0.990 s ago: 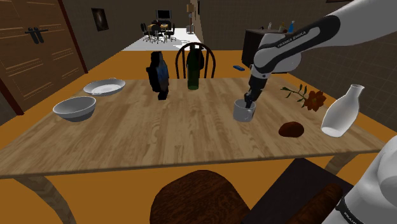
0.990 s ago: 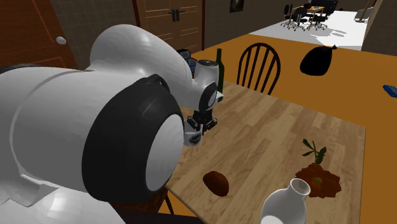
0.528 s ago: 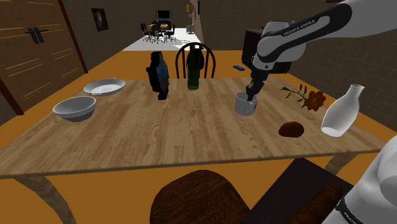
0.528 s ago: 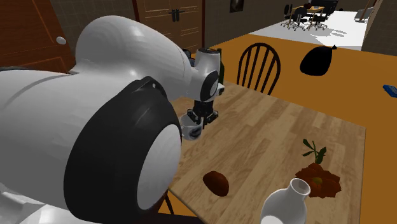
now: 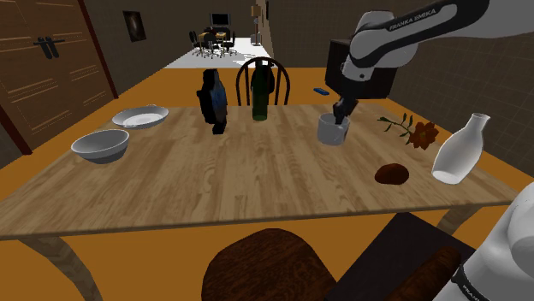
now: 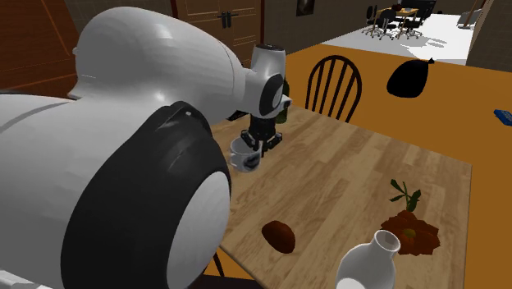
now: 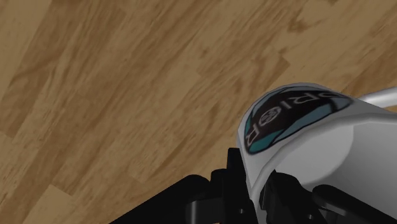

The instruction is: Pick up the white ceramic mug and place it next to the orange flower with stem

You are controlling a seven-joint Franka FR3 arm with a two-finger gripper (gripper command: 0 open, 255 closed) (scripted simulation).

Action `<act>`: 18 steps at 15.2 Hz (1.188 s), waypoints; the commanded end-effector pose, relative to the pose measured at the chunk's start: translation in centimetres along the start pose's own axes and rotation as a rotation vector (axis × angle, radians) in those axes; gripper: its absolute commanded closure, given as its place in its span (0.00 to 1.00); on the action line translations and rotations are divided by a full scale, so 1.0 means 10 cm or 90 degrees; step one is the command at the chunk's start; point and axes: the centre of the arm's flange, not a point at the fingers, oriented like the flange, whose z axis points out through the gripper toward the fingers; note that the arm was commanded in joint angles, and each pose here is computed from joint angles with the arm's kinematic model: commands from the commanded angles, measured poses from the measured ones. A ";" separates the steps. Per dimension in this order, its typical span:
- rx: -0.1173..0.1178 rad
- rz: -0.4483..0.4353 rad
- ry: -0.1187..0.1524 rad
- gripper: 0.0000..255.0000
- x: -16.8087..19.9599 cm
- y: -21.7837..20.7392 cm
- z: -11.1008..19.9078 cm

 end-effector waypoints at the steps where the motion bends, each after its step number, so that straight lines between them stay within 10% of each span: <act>1: 0.000 0.000 0.000 1.00 0.01 -0.01 -0.11; 11: 0.000 0.000 0.000 1.00 0.06 -0.04 -0.62; 18: 0.000 0.000 0.000 1.00 -0.15 0.86 -0.70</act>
